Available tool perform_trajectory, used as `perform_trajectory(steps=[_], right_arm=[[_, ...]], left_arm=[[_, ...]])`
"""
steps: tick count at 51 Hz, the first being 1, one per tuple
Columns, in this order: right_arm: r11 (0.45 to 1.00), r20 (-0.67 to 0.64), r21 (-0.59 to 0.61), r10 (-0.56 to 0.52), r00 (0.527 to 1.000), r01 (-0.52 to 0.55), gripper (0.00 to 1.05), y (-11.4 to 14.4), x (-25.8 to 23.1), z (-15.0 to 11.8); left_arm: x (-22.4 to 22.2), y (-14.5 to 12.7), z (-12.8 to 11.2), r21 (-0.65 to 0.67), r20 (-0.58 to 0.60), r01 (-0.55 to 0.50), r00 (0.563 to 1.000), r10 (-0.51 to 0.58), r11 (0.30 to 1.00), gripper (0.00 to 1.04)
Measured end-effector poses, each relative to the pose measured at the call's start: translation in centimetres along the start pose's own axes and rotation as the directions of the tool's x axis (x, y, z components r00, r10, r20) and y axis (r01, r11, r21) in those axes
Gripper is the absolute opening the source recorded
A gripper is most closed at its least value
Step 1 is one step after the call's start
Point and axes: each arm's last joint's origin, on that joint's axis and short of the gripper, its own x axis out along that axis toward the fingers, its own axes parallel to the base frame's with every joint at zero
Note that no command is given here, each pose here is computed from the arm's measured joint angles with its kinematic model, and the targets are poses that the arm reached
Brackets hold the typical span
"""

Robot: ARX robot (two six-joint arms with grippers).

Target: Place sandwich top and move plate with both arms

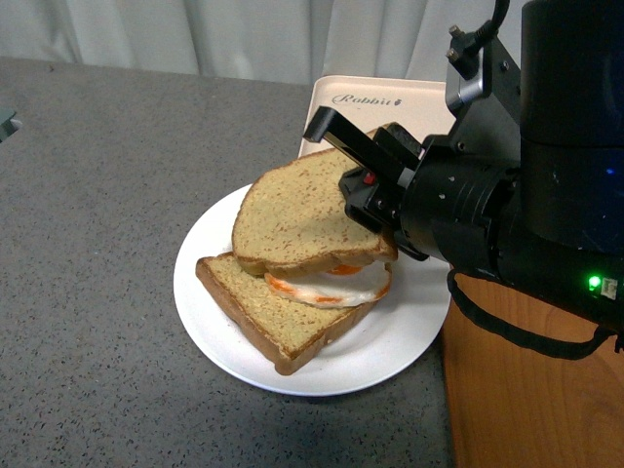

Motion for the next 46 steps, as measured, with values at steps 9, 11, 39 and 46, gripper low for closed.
perform_trajectory(steps=[9,11,39,46], right_arm=[[0.999,-0.013,0.0,-0.042,0.999,0.042,0.04,-0.8,0.0,-0.1],[0.999,-0.016,-0.003,-0.049,0.999,0.049,0.04,-0.9,0.0,-0.2],[0.959,0.033,-0.116,-0.255,0.966,0.257,0.8,-3.0,-0.9,1.7],[0.956,0.075,-0.132,-0.252,0.965,0.26,0.98,-2.7,-2.1,3.7]], left_arm=[[0.0,0.0,0.0,0.0,0.0,0.0,1.0,0.0,1.0,0.98],[0.0,0.0,0.0,0.0,0.0,0.0,1.0,0.0,1.0,0.98],[0.0,0.0,0.0,0.0,0.0,0.0,1.0,0.0,1.0,0.98],[0.0,0.0,0.0,0.0,0.0,0.0,1.0,0.0,1.0,0.98]])
